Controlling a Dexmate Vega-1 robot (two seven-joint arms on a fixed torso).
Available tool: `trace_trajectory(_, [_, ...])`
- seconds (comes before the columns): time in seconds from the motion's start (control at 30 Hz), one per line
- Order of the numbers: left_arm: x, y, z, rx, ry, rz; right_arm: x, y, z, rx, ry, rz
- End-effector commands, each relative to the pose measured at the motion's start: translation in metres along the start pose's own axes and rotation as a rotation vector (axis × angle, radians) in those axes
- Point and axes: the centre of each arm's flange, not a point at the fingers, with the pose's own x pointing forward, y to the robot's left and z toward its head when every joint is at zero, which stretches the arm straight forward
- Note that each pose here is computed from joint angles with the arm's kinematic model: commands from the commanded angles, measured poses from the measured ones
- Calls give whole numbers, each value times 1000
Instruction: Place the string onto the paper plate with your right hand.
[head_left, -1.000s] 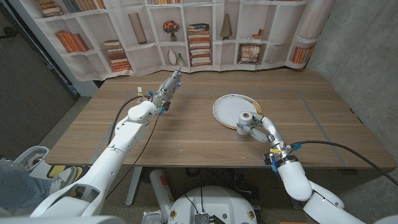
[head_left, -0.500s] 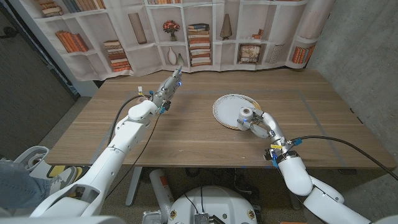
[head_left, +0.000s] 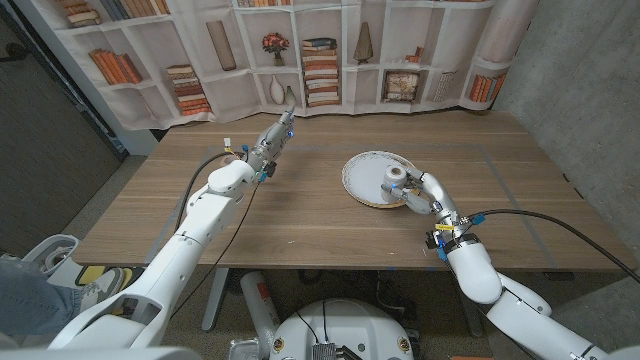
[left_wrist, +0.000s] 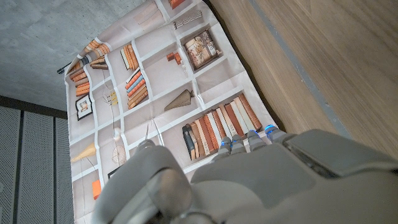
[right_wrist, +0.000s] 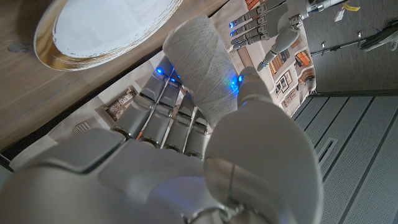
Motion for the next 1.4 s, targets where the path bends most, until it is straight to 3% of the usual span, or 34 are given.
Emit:
trace_trajectory(0.03, [7,-3,2,-4,-3,-7,14,-1,4,-9,-20,9])
trace_trajectory(0.37, [8,0,8,10,-5,-5,25,-7,6,-25,-27,4])
trace_trajectory(1.4, [7,8,8,8,-16,-6,62,-1,6,-11,-54,-11])
